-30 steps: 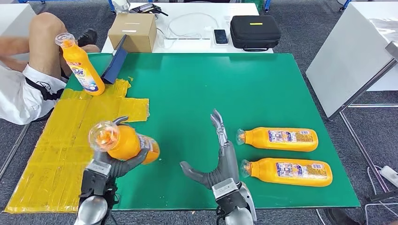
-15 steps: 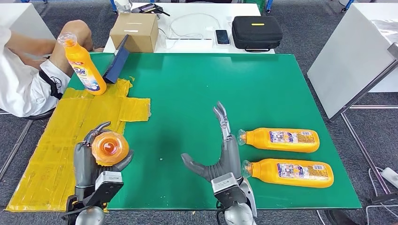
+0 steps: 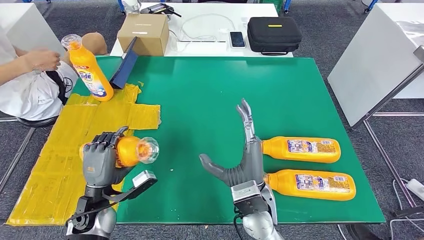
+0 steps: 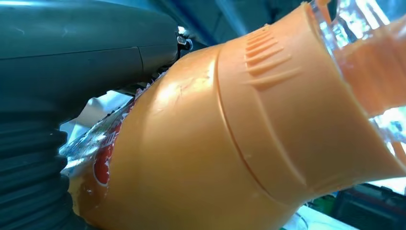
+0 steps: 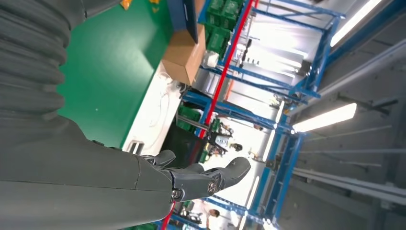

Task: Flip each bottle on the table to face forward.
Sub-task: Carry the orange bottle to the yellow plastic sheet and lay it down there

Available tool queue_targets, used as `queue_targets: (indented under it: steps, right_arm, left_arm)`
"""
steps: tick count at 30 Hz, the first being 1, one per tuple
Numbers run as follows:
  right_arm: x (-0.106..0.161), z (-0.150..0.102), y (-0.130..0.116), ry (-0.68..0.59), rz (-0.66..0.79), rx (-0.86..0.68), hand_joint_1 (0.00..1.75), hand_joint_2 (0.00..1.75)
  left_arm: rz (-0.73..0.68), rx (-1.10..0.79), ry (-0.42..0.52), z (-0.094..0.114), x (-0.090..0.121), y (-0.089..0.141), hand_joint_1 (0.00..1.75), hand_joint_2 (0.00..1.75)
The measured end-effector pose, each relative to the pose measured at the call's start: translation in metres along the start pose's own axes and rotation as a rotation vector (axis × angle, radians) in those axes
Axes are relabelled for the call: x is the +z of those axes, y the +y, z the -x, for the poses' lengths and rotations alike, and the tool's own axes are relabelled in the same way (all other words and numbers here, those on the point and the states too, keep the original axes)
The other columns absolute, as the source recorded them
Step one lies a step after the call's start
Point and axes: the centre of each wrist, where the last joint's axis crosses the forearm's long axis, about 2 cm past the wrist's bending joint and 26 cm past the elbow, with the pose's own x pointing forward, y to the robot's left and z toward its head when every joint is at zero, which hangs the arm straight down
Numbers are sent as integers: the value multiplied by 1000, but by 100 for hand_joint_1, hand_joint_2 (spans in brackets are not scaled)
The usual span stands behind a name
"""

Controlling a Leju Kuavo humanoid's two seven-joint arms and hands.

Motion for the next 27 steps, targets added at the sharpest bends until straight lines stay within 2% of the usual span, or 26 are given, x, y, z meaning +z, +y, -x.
queue_targets:
  steps: [5,10,13,16,20,27]
  right_arm:
    - [-1,4,-7,-12,7,10,0,175]
    - [0,10,-20,-33,23,28,0,175]
    - [1,12,-26,-35,27,40,0,175]
    - [0,13,-30,-37,31,49,0,175]
    - [-2,14,-32,-46,33,56,0,175]
    - [-8,14,-36,-67,37,53,0,175]
  left_arm:
    - [20,-49,4,0,-21,-12,175,175]
    - [60,-91,67,-10,-49,-33,175,175]
    - [78,-96,44,-15,-58,-40,175,175]
    - [94,-103,23,-17,-60,-45,175,175]
    - [111,-139,42,-11,-61,-49,175,175]
    - [218,-240,29,17,-54,-67,175,175]
